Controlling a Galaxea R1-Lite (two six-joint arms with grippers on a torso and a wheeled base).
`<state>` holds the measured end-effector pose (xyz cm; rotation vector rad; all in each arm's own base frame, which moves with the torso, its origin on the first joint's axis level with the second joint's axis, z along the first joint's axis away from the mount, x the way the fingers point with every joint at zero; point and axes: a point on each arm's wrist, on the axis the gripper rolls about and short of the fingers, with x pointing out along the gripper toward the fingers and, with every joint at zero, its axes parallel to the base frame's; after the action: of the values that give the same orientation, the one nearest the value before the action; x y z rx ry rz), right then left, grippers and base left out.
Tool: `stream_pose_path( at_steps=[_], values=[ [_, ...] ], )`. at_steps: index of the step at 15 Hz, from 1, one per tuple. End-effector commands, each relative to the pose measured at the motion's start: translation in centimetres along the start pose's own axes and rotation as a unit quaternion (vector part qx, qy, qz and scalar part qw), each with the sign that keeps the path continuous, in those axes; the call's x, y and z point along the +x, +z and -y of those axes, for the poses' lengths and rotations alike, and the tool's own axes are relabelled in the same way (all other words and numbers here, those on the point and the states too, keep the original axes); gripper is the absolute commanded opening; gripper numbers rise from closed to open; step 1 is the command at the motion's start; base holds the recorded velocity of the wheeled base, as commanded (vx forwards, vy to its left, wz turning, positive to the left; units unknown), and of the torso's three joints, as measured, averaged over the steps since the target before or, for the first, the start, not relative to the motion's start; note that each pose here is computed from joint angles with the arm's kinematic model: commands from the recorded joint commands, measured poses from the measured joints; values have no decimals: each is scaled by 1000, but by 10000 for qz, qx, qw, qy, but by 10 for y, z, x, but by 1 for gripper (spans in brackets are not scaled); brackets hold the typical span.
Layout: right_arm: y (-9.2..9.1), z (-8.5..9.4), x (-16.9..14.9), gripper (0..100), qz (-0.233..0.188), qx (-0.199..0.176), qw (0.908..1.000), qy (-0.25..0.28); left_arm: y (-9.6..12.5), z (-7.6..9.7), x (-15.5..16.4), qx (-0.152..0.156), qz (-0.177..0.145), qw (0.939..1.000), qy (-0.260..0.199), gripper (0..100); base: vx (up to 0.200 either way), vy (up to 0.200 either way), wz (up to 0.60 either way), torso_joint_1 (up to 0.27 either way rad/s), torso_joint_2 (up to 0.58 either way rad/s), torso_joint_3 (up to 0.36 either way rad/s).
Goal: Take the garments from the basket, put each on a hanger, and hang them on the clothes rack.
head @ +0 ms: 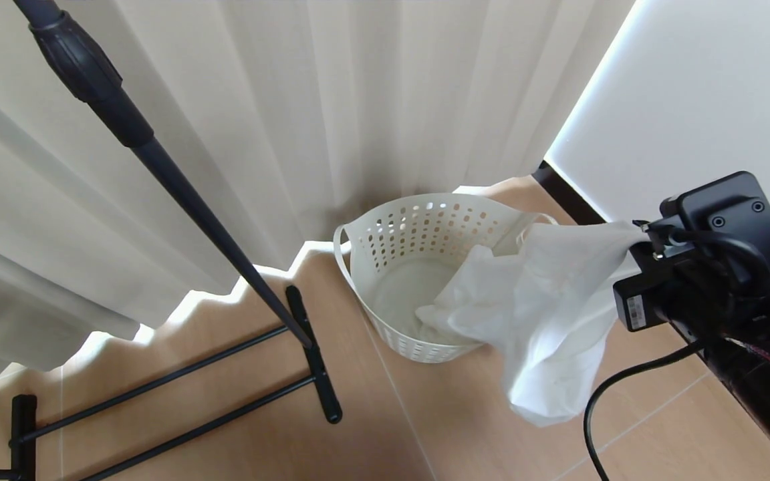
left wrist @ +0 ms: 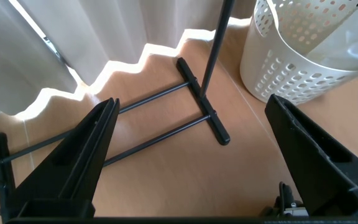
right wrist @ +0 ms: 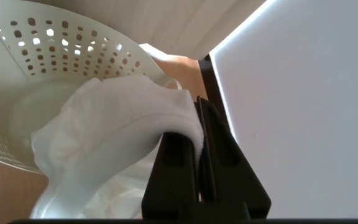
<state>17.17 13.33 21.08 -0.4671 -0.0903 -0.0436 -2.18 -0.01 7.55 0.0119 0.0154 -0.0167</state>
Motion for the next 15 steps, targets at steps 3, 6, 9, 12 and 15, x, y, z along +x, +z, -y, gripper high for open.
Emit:
stream_pose_path(
  at_steps=[3, 6, 9, 12, 15],
  values=[
    [3, 5, -4, 0, 108, 80, 9999, 33, 0, 0, 0, -6, 1, 10000, -1, 100, 0, 0, 0, 1, 1, 164],
    [4, 10, -5, 0, 203, 110, 9997, 74, 0, 0, 0, -6, 1, 10000, -1, 100, 0, 0, 0, 4, 2, 196],
    [2, 10, -3, 0, 156, 72, 9998, 50, 0, 0, 0, -6, 1, 10000, -1, 100, 0, 0, 0, 10, -97, 98],
    [2, 11, -3, 0, 157, 76, 9998, 40, 0, 0, 0, -6, 1, 10000, -1, 100, 0, 0, 0, 51, -377, -113],
    [1, 13, -1, 0, 135, 69, 9999, -9, 0, 0, 0, -6, 1, 10000, -1, 100, 0, 0, 0, 93, -448, -150]
  ],
)
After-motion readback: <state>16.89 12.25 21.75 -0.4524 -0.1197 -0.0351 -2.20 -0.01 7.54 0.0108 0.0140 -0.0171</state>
